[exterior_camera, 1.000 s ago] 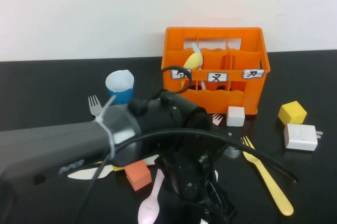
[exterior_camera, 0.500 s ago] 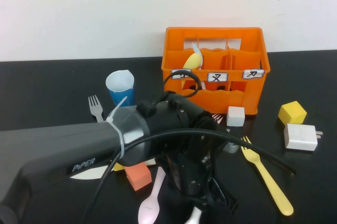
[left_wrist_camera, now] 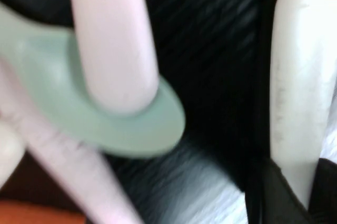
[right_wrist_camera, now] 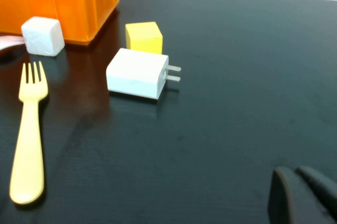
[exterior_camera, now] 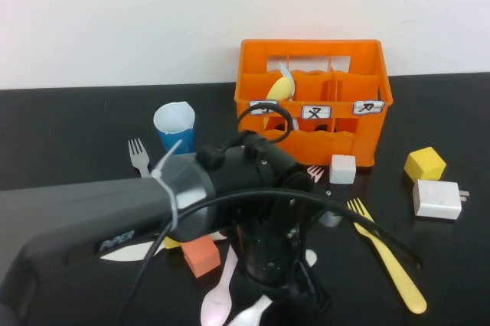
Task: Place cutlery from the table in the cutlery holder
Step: Pick up the fork, then place the fork on the box
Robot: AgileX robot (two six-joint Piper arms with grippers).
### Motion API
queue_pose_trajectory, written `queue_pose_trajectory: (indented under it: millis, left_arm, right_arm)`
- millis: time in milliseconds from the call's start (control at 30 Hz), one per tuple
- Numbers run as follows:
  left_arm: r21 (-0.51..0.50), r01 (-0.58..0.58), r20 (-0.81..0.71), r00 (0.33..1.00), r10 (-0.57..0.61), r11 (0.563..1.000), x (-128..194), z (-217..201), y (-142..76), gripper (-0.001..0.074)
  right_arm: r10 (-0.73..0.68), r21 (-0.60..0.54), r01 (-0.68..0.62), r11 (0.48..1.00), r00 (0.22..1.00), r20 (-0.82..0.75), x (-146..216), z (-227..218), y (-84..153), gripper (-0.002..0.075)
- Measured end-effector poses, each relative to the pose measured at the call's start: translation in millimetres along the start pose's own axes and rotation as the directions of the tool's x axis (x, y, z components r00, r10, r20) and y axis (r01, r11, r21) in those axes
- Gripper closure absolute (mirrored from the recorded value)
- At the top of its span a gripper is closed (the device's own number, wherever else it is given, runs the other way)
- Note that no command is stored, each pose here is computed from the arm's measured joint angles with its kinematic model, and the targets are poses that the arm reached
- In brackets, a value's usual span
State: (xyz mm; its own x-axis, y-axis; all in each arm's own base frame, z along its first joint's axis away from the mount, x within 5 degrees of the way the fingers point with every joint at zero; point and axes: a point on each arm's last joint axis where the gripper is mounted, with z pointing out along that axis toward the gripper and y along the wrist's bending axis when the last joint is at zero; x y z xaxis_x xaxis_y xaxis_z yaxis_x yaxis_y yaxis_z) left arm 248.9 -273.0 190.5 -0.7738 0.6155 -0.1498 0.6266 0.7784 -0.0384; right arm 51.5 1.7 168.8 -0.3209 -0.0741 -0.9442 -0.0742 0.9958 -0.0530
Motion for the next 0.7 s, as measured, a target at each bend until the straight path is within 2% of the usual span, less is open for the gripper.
queue_pose_trajectory:
  millis: [133, 433, 700]
  left_arm:
    - [-0.012, -0.075, 0.035, 0.997, 0.076, 0.997, 7.3, -25.2, -5.5, 0.0610]
    - [-0.052, -0.204, 0.317, 0.925, 0.210, 0.977, 22.5, -106.5, -26.5, 0.0610]
    - [-0.089, -0.225, 0.419, 0.875, 0.241, 0.970, 24.8, -126.6, -25.3, 0.0610]
  right_arm:
    - [0.000, 0.000, 0.000, 1.000, 1.000, 0.000, 0.0, 0.0, 0.0, 0.0729]
    - [0.000, 0.000, 0.000, 1.000, 1.000, 0.000, 0.0, 0.0, 0.0, 0.0729]
    - [0.000, 0.000, 0.000, 1.000, 1.000, 0.000, 0.0, 0.0, 0.0, 0.0729]
